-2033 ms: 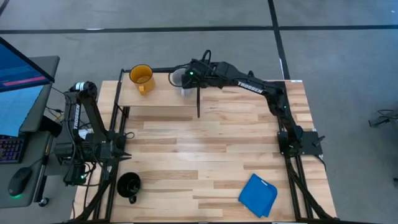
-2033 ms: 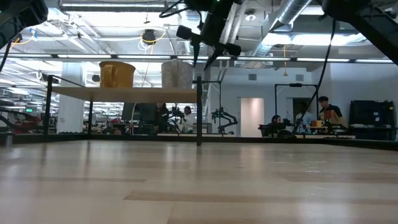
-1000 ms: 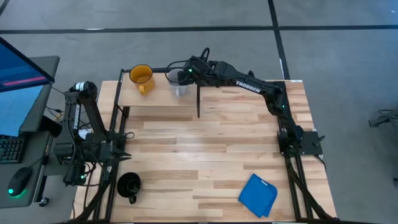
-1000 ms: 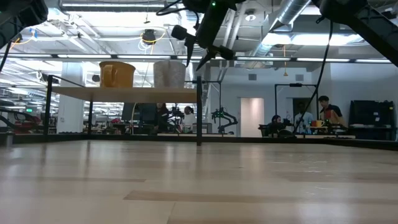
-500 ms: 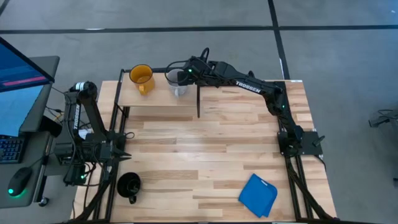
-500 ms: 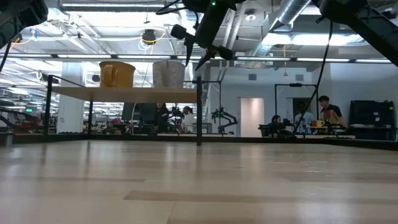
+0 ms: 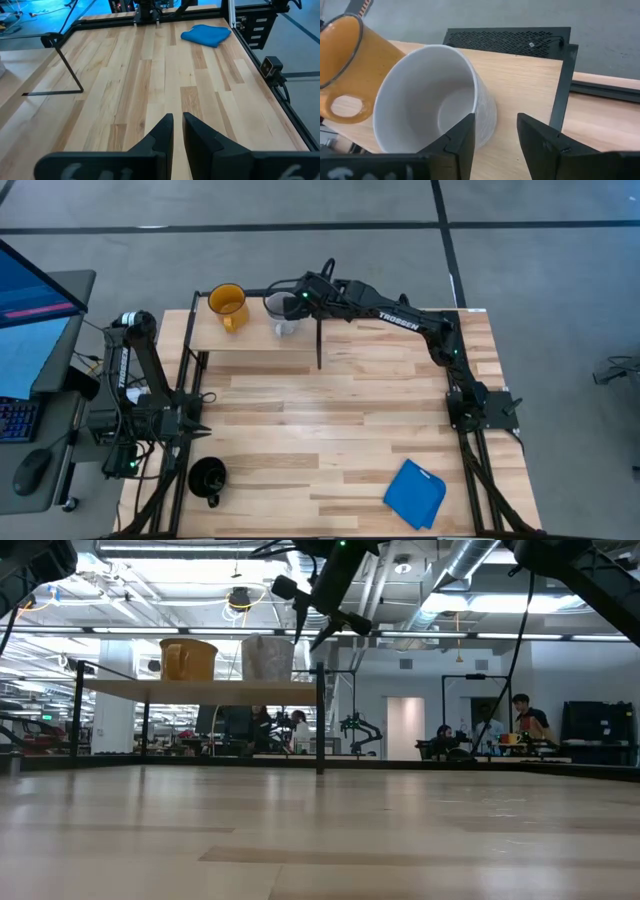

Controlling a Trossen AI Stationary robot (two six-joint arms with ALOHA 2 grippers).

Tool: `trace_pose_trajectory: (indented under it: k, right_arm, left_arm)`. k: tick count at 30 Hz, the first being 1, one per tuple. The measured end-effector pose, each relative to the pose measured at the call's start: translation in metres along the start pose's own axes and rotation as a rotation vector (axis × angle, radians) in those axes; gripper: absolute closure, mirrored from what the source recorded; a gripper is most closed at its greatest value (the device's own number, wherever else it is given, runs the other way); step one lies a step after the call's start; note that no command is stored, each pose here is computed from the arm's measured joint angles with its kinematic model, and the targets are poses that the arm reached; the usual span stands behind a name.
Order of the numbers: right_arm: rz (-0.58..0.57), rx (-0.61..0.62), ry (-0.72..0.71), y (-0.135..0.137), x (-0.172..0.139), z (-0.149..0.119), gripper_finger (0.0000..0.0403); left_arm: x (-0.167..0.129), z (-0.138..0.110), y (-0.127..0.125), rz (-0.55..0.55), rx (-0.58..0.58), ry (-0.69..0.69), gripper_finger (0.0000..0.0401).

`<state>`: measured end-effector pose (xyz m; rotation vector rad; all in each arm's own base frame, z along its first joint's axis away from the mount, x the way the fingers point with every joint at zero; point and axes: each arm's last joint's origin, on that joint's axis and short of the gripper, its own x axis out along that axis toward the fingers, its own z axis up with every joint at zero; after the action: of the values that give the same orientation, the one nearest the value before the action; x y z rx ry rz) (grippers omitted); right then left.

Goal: Stack small to large cups/mugs on shelf
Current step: Put the gray mug on the shelf

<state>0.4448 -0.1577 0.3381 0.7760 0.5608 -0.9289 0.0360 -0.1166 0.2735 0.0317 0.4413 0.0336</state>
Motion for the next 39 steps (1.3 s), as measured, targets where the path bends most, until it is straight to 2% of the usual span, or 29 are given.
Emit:
trace_pose_trajectory:
  k: [6, 12, 15, 33, 39]
  right_arm:
    - [0.056, -0.002, -0.016, 0.004, 0.000, 0.003, 0.0234]
    - [0.038, -0.006, -0.047, 0.004, -0.001, 0.004, 0.0234]
    - [0.068, 0.006, -0.072, 0.007, -0.001, 0.007, 0.0234]
    - [0.111, 0.004, -0.030, 0.009, -0.001, 0.005, 0.0234]
    - [0.119, -0.004, -0.029, 0.015, 0.009, -0.002, 0.0234]
  left_arm:
    - [0.000, 0.000, 0.000, 0.000, 0.000, 0.000, 0.0369]
    - [0.000, 0.000, 0.000, 0.000, 0.000, 0.002, 0.0369]
    - [0.000, 0.000, 0.000, -0.001, 0.000, 0.006, 0.0369]
    - [0.000, 0.000, 0.000, -0.001, -0.001, 0.006, 0.0369]
    - [0.000, 0.000, 0.000, -0.001, -0.002, 0.006, 0.0369]
